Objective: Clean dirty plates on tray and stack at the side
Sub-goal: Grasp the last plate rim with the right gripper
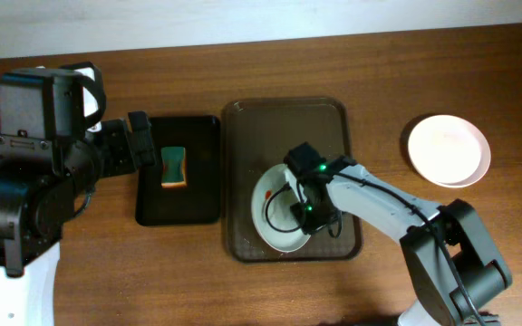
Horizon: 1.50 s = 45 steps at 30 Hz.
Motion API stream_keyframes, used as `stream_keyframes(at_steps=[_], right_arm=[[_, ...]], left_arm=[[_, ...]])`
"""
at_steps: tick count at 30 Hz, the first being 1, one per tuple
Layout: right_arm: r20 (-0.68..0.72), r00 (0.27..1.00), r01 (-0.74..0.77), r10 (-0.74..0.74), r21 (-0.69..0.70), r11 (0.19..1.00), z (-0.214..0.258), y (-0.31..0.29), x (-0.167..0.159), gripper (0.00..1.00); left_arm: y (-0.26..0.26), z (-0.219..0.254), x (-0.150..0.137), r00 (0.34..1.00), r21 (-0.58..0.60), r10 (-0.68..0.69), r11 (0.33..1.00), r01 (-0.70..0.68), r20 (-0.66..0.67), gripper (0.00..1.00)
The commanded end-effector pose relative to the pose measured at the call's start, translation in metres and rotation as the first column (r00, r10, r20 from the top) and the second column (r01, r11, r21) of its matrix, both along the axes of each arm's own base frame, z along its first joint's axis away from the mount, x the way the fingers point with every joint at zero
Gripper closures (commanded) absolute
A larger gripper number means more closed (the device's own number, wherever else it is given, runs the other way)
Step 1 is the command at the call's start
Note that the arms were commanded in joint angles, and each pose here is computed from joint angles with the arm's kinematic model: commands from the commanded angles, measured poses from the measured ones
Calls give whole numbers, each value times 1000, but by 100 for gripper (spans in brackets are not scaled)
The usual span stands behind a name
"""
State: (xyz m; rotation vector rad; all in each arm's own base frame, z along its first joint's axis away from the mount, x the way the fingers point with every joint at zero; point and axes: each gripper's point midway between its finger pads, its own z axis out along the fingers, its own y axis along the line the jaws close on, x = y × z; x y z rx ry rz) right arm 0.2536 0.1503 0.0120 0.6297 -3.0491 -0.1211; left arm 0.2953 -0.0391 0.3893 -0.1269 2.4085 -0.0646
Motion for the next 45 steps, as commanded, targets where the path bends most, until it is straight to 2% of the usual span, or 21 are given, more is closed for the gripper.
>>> stream_keyframes(at_steps=[1, 4, 6, 8, 14, 17, 20, 22, 25, 27, 31, 34, 35, 36, 38, 39, 41, 44, 45], right_arm=[[59, 996, 74, -71, -48, 996, 16, -21, 27, 79], [87, 987, 141, -137, -46, 989, 27, -38, 45, 78], [68, 979, 194, -192, -10, 981, 28, -41, 47, 73], [-1, 976, 215, -216, 55, 975, 28, -35, 38, 69], [-111, 973, 217, -203, 128, 968, 7, -16, 5, 67], [-87, 958, 280, -275, 57, 958, -5, -29, 4, 83], [15, 944, 329, -329, 18, 944, -6, -40, 25, 95], [89, 929, 355, -359, 61, 933, -1, -41, 49, 96], [214, 874, 420, -436, 118, 900, 14, -53, 93, 96], [255, 832, 469, -493, 153, 870, 20, -63, 110, 96], [246, 779, 549, -577, 178, 816, 21, -77, 116, 96], [246, 836, 464, -490, 157, 872, 20, -75, 112, 96], [249, 855, 431, -454, 144, 891, 19, -75, 110, 93], [249, 864, 415, -437, 138, 899, 19, -75, 108, 83], [242, 882, 386, -404, 122, 914, 18, -76, 104, 55], [236, 882, 390, -407, 115, 913, 17, -77, 103, 51], [227, 885, 394, -407, 105, 913, 16, -79, 100, 48], [219, 887, 395, -407, 99, 913, 16, -79, 97, 47], [217, 887, 394, -406, 98, 914, 16, -79, 97, 47]], left_arm=[[2, 1, -1, 1000, 6, 2, 1000, -2, 4, 0], [2, 1, -1, 1000, 6, 2, 1000, -2, 4, 0], [2, 1, -1, 1000, 6, 2, 1000, -2, 4, 0], [2, 1, -1, 1000, 6, 2, 1000, -2, 4, 0], [2, 1, -1, 1000, 6, 2, 1000, -2, 4, 0], [2, 1, -1, 1000, 6, 2, 1000, -2, 4, 0], [2, 1, -1, 1000, 6, 2, 1000, -2, 4, 0], [2, 1, -1, 1000, 6, 2, 1000, -2, 4, 0], [2, 1, -1, 1000, 5, 2, 1000, -2, 4, 0], [1, 1, -1, 1000, 3, 0, 1000, 0, 3, 0], [-19, 4, 3, 997, -80, -73, 994, 74, 17, 0], [-26, -8, 14, 996, -96, -91, 991, 89, -20, 0], [-27, -21, 19, 994, -91, -92, 992, 86, -63, 0], [-29, -32, 23, 990, -86, -96, 992, 87, -101, 0], [-34, -68, 32, 974, -58, -96, 995, 86, -203, 4], [-31, -93, 38, 963, -17, -74, 997, 72, -260, 11], [-23, -138, 48, 940, 47, -14, 998, 32, -342, 12], [-20, -203, 67, 916, 71, 28, 997, 1, -401, 11], [-21, -235, 76, 910, 81, 32, 997, 1, -412, 16]])
